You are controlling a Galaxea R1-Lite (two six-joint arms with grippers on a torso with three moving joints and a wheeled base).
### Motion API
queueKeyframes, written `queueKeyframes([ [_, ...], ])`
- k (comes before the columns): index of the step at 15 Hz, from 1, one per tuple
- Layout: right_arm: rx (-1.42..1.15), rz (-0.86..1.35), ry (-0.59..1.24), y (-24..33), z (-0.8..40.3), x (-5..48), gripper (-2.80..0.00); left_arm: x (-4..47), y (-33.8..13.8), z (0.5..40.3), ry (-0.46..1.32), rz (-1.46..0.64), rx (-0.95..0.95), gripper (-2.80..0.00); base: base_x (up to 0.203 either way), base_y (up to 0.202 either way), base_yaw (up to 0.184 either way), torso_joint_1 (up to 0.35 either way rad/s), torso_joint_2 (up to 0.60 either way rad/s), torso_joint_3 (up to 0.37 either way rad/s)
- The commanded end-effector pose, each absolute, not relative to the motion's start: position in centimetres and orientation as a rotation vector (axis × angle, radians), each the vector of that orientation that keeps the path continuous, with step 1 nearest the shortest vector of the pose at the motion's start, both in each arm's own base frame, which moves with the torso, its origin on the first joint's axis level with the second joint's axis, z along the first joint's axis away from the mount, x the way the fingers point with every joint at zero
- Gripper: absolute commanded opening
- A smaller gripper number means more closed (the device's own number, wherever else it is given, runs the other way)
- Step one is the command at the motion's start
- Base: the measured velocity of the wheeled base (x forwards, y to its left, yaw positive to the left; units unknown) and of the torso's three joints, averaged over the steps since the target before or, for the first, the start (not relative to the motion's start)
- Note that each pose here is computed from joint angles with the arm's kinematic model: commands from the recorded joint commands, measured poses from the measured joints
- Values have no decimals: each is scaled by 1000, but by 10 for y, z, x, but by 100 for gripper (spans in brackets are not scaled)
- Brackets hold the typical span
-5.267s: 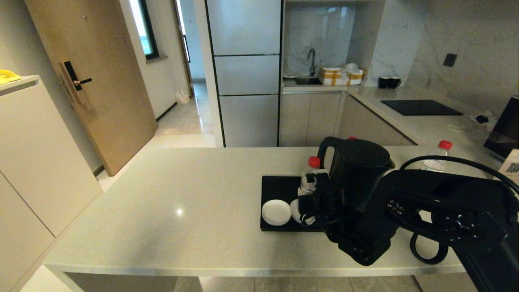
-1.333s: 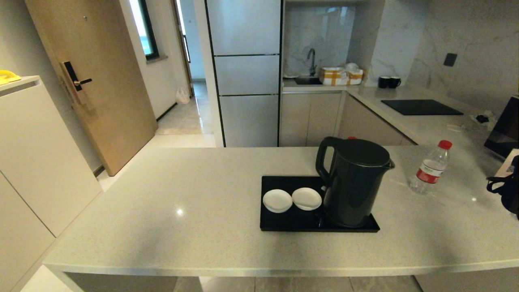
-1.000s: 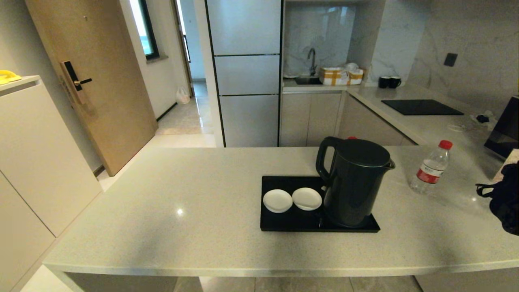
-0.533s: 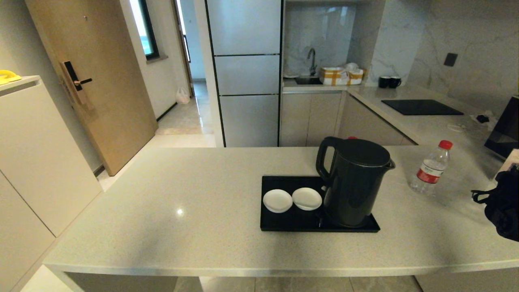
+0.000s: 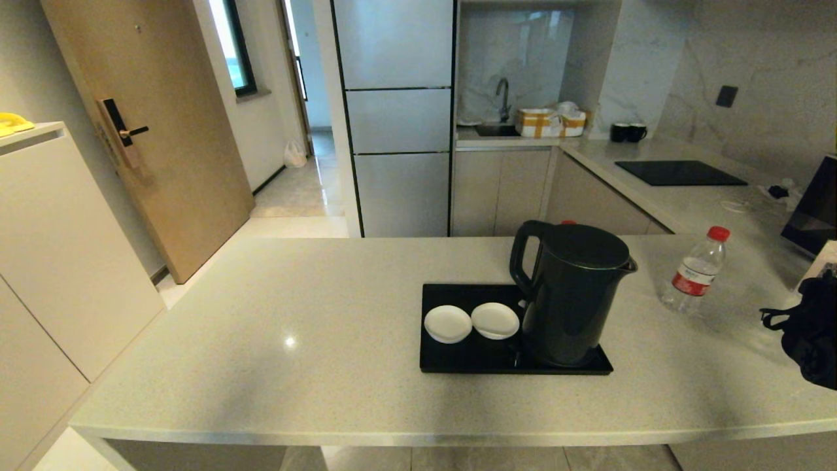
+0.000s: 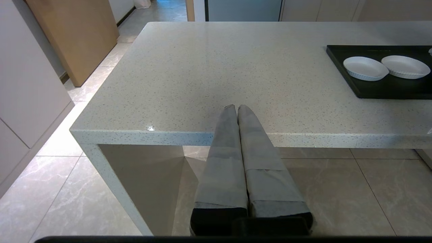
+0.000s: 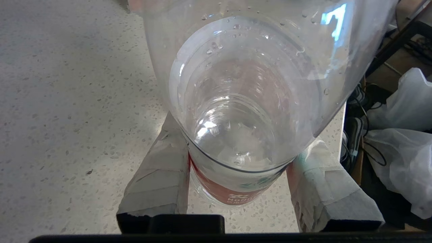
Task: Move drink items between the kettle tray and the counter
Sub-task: Place it on the right
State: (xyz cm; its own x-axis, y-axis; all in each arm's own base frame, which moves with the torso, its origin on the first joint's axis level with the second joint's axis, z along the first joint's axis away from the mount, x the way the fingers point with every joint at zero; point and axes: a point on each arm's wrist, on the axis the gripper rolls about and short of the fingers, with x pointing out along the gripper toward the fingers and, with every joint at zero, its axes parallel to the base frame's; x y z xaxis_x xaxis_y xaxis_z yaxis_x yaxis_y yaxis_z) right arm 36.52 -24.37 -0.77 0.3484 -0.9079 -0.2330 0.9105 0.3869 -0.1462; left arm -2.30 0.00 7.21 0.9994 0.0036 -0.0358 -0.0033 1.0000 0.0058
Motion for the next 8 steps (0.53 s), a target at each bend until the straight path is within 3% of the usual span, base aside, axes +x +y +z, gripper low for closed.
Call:
queueKeyframes([
  [1,10,-1181,285,-244,-6,365,-280,-23,0,72,37,4,6,-280,0,0,0,0,0,0],
  [2,10,-1182,284,-244,-5,365,-280,-23,0,72,36,3,6,-280,0,0,0,0,0,0],
  [3,10,-1182,286,-244,-5,365,0,-23,0,72,35,4,6,-280,0,0,0,0,0,0],
  [8,6,-1197,288,-245,-7,366,0,-23,0,72,35,3,6,-280,0,0,0,0,0,0],
])
